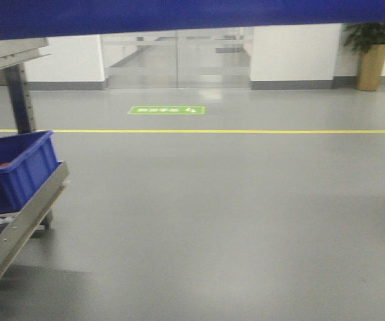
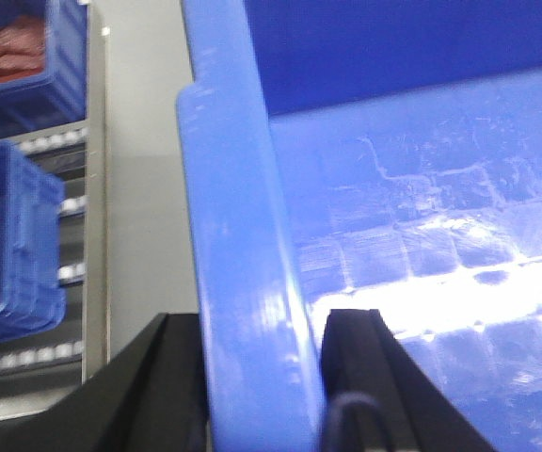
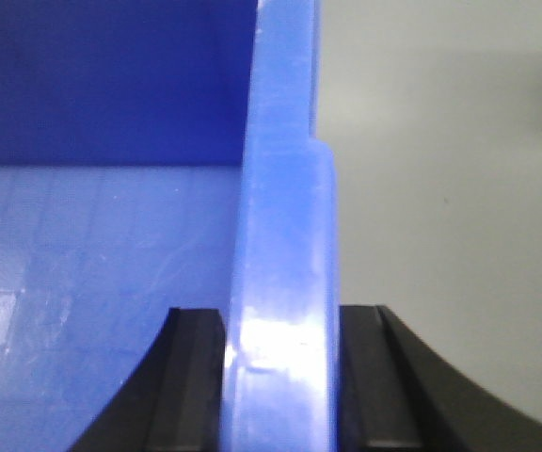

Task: Move blue bin to conveyor side
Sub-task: 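Drive the base across the floor toward the red-framed conveyor table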

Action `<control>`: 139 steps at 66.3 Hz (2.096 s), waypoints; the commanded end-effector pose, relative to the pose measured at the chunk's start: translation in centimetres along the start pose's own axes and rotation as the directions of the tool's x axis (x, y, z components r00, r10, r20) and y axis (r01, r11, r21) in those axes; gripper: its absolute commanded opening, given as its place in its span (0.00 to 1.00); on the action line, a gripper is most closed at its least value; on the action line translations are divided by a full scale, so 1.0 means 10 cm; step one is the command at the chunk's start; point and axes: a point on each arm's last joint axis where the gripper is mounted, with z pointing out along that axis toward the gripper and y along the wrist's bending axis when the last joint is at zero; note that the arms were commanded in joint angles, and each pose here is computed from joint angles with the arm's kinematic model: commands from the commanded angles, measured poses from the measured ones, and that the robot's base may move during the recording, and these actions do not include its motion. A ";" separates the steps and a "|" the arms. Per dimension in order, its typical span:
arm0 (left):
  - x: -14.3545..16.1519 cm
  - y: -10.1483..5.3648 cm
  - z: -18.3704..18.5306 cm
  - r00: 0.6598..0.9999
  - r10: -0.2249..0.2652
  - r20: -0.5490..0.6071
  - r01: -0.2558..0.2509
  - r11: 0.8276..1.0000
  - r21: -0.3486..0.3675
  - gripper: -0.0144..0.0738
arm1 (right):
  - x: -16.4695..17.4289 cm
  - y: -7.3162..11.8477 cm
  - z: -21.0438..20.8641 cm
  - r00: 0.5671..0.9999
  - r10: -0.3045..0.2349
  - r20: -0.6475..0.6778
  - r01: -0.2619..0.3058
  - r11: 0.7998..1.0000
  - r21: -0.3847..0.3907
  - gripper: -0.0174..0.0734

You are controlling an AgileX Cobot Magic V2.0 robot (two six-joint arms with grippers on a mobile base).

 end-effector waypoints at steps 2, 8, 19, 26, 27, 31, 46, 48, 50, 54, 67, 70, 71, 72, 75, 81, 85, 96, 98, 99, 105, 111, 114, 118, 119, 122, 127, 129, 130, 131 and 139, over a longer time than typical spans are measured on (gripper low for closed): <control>-0.06 -0.03 -0.12 0.994 0.007 0.106 -0.012 0.999 0.045 0.14 | -0.10 0.02 -0.14 0.989 -0.009 0.151 0.013 1.000 -0.026 0.10; -0.06 -0.03 -0.12 0.994 0.007 0.106 -0.012 0.999 0.045 0.14 | -0.10 0.02 -0.14 0.989 -0.009 0.151 0.013 1.000 -0.026 0.10; -0.06 -0.03 -0.12 0.994 0.007 0.106 -0.012 0.999 0.045 0.14 | -0.10 0.02 -0.14 0.989 -0.009 0.151 0.013 1.000 -0.026 0.10; -0.06 -0.03 -0.12 0.994 0.007 0.106 -0.012 0.999 0.045 0.14 | -0.10 0.02 -0.14 0.989 -0.009 0.151 0.013 1.000 -0.026 0.10; -0.06 -0.03 -0.12 0.994 0.007 0.106 -0.012 0.999 0.045 0.14 | -0.10 0.02 -0.14 0.989 -0.009 0.151 0.013 1.000 -0.026 0.10; -0.06 -0.03 -0.12 0.994 0.007 0.106 -0.012 0.999 0.045 0.14 | -0.10 0.02 -0.14 0.989 -0.009 0.151 0.013 1.000 -0.026 0.10; -0.06 -0.03 -0.12 0.994 0.007 0.106 -0.012 0.999 0.045 0.14 | -0.10 0.02 -0.14 0.989 -0.009 0.151 0.013 1.000 -0.026 0.10; -0.06 -0.03 -0.12 0.994 0.007 0.106 -0.012 0.999 0.045 0.14 | -0.10 0.02 -0.14 0.989 -0.009 0.151 0.013 1.000 -0.026 0.10; -0.06 -0.03 -0.12 0.994 0.007 0.106 -0.012 0.999 0.045 0.14 | -0.10 0.02 -0.14 0.989 -0.009 0.151 0.013 1.000 -0.026 0.10; -0.06 -0.03 -0.12 0.994 0.007 0.106 -0.012 0.999 0.045 0.14 | -0.10 0.02 -0.14 0.989 -0.009 0.151 0.013 1.000 -0.026 0.10; -0.06 -0.03 -0.12 0.994 0.007 0.106 -0.012 0.999 0.045 0.14 | -0.10 0.02 -0.14 0.989 -0.009 0.151 0.013 1.000 -0.026 0.10; -0.06 -0.03 -0.12 0.994 0.007 0.106 -0.012 0.999 0.045 0.14 | -0.10 0.02 -0.14 0.989 -0.009 0.151 0.013 1.000 -0.026 0.10; -0.06 -0.03 -0.12 0.994 0.007 0.106 -0.012 0.999 0.045 0.14 | -0.10 0.02 -0.14 0.989 -0.009 0.151 0.013 1.000 -0.026 0.10; -0.06 -0.03 -0.12 0.994 0.007 0.106 -0.012 0.999 0.045 0.14 | -0.10 0.02 -0.14 0.989 -0.009 0.151 0.013 1.000 -0.026 0.10; -0.06 -0.03 -0.12 0.994 0.007 0.106 -0.012 0.999 0.045 0.14 | -0.10 0.02 -0.14 0.989 -0.009 0.151 0.013 1.000 -0.026 0.10; -0.06 -0.03 -0.12 0.994 0.007 0.106 -0.012 0.999 0.045 0.14 | -0.10 0.02 -0.14 0.989 -0.009 0.151 0.013 1.000 -0.026 0.10; -0.06 -0.03 -0.12 0.994 0.007 0.106 -0.012 0.999 0.045 0.14 | -0.10 0.02 -0.14 0.989 -0.009 0.151 0.013 1.000 -0.026 0.10; -0.06 -0.03 -0.12 0.994 0.007 0.106 -0.012 0.999 0.045 0.14 | -0.10 0.02 -0.14 0.989 -0.009 0.151 0.013 1.000 -0.026 0.10; -0.06 -0.03 -0.12 0.994 0.007 0.106 -0.012 0.999 0.045 0.14 | -0.10 0.02 -0.14 0.989 -0.009 0.151 0.013 1.000 -0.026 0.10; -0.06 -0.03 -0.12 0.994 0.007 0.106 -0.012 0.999 0.045 0.14 | -0.10 0.02 -0.14 0.989 -0.009 0.151 0.013 1.000 -0.026 0.10; -0.06 -0.03 -0.12 0.994 0.007 0.106 -0.012 0.999 0.045 0.14 | -0.10 0.02 -0.14 0.989 -0.009 0.151 0.013 1.000 -0.026 0.10; -0.06 -0.03 -0.12 0.994 0.007 0.106 -0.012 0.999 0.045 0.14 | -0.10 0.02 -0.14 0.989 -0.009 0.151 0.013 1.000 -0.026 0.10; -0.06 -0.03 -0.12 0.994 0.007 0.106 -0.012 0.999 0.045 0.14 | -0.10 0.02 -0.14 0.989 -0.009 0.151 0.013 1.000 -0.026 0.10; -0.06 -0.03 -0.12 0.994 0.007 0.106 -0.012 0.999 0.045 0.14 | -0.10 0.02 -0.14 0.989 -0.009 0.151 0.013 1.000 -0.026 0.10; -0.06 -0.03 -0.12 0.994 0.007 0.106 -0.012 0.999 0.045 0.14 | -0.10 0.02 -0.14 0.989 -0.009 0.151 0.013 1.000 -0.026 0.10; -0.06 -0.03 -0.12 0.994 0.007 0.106 -0.012 0.999 0.045 0.14 | -0.10 0.02 -0.14 0.989 -0.009 0.151 0.013 1.000 -0.026 0.10; -0.06 -0.03 -0.12 0.994 0.007 0.106 -0.012 0.999 0.045 0.14 | -0.10 0.02 -0.14 0.989 -0.009 0.151 0.013 1.000 -0.026 0.10; -0.06 -0.03 -0.12 0.994 0.007 0.106 -0.012 0.999 0.045 0.14 | -0.10 0.02 -0.14 0.989 -0.009 0.151 0.013 1.000 -0.026 0.10; -0.06 -0.03 -0.12 0.994 0.007 0.106 -0.012 0.999 0.045 0.14 | -0.10 0.02 -0.14 0.989 -0.009 0.151 0.013 1.000 -0.026 0.10; -0.06 -0.03 -0.12 0.994 0.007 0.106 -0.012 0.999 0.045 0.14 | -0.10 0.02 -0.14 0.989 -0.009 0.151 0.013 1.000 -0.026 0.10; -0.06 -0.03 -0.12 0.994 0.007 0.106 -0.012 0.999 0.045 0.14 | -0.11 0.02 -0.14 0.988 -0.009 0.153 0.013 1.000 -0.026 0.10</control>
